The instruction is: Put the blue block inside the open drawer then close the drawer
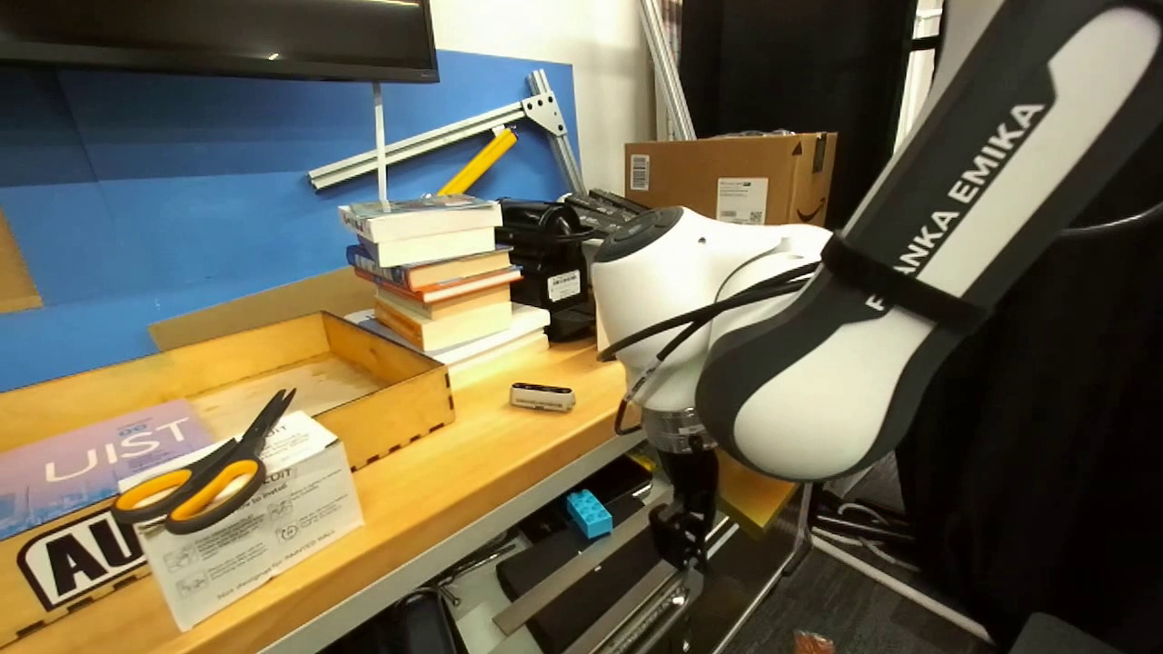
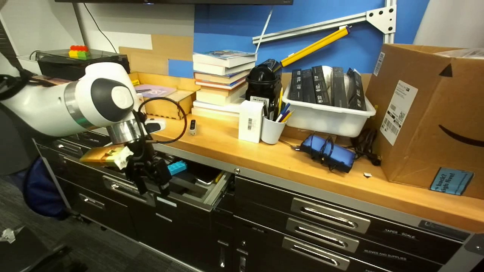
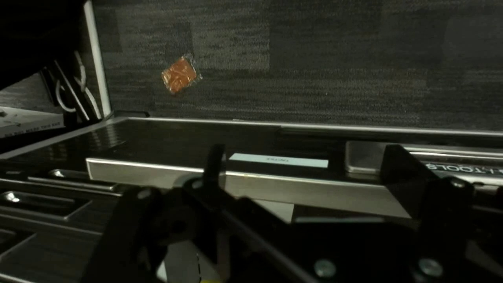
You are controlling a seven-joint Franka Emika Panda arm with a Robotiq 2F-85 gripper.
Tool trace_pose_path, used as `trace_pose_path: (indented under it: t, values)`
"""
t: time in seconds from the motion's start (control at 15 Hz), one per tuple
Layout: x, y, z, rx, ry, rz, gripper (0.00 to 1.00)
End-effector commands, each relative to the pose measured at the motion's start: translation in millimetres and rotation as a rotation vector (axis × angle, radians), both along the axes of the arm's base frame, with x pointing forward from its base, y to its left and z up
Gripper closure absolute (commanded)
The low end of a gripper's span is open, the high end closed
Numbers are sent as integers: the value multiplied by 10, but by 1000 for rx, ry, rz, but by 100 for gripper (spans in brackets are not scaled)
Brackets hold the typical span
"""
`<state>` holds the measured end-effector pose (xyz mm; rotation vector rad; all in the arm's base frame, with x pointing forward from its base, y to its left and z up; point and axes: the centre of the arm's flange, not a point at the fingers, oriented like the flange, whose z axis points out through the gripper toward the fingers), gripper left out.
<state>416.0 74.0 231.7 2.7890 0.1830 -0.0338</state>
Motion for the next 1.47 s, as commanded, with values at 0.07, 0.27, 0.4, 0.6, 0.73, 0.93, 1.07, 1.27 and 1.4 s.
trace_pose_path:
  t: [0.07,0.27,0.4,0.6,0.73,0.93,1.07,1.27,1.4]
  values:
    - [474,305,-99,10,-69,43,0]
    - [665,464,-142,-19,-94,91,0]
    - [810,564,-146,-47,-129,130,0]
    - [1019,721,-96,-90,-223,168,0]
    - [1111,784,-44,-91,-268,163,0]
    - [1168,794,2,-97,-308,144,0]
    - [1113,737,116,-90,-292,120,0]
    - [962,596,592,-43,-213,74,0]
    - [913,550,942,35,-186,46,0]
